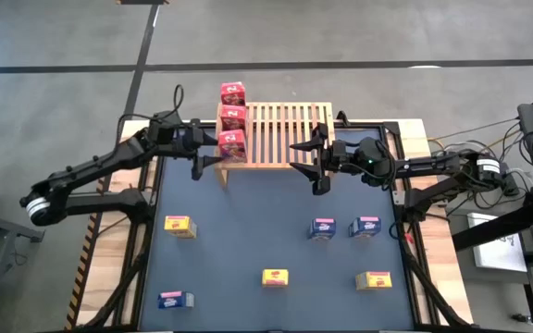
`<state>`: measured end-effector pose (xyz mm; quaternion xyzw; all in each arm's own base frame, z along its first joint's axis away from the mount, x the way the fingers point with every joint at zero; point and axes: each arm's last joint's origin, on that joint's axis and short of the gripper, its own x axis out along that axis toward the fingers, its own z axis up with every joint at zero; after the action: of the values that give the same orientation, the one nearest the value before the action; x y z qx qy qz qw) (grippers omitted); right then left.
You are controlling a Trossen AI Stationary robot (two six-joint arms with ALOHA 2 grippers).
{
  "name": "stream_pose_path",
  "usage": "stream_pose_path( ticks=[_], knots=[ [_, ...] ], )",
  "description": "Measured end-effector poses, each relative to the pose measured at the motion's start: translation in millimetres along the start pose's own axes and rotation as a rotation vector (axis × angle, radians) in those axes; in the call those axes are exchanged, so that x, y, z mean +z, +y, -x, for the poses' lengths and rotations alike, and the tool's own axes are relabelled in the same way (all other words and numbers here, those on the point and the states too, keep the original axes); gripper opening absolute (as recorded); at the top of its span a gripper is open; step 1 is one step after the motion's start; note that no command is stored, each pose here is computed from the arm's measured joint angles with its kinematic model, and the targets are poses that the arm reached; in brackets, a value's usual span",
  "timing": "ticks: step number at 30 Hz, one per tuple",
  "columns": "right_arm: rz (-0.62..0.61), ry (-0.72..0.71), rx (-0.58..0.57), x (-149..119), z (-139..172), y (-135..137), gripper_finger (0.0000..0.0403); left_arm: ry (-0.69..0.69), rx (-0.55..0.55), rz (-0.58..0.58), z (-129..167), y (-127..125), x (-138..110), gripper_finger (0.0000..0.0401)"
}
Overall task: Stack cereal on shelf
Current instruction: Put the red cereal box aligned with the other red cereal boxes on the shelf, then put the left blue cereal box on the shelf
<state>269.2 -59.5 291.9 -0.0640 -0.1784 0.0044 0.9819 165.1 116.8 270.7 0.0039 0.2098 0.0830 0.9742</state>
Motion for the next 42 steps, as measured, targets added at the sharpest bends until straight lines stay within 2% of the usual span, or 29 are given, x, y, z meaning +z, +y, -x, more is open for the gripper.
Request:
stream_pose_path(
  ticks=[8, 21, 29, 36, 42],
  knots=[
    [0.008, 0.001, 0.0, -0.2, 0.0, -0.1, 0.0219, -0.001, 0.071, 0.019, 23.2, -8.9, 2.5, 0.0232],
    [0.026, 0.003, 0.0, -0.3, 0.0, -0.1, 0.0219, -0.044, 0.09, 0.046, 63.8, -29.3, 1.3, 0.0232],
    [0.024, 0.009, 0.0, -1.4, 0.5, 0.1, 0.0219, -0.121, 0.104, 0.052, 83.1, -39.8, -1.5, 0.0217],
    [0.018, 0.023, 0.001, -5.1, 2.9, 0.9, 0.0219, -0.171, 0.099, 0.1, 91.1, -50.4, -24.8, 0.02],
    [0.016, 0.03, 0.002, -7.0, 4.1, 1.3, 0.0219, -0.325, 0.128, 0.18, 98.4, -53.5, -25.8, 0.0196]
  ],
)
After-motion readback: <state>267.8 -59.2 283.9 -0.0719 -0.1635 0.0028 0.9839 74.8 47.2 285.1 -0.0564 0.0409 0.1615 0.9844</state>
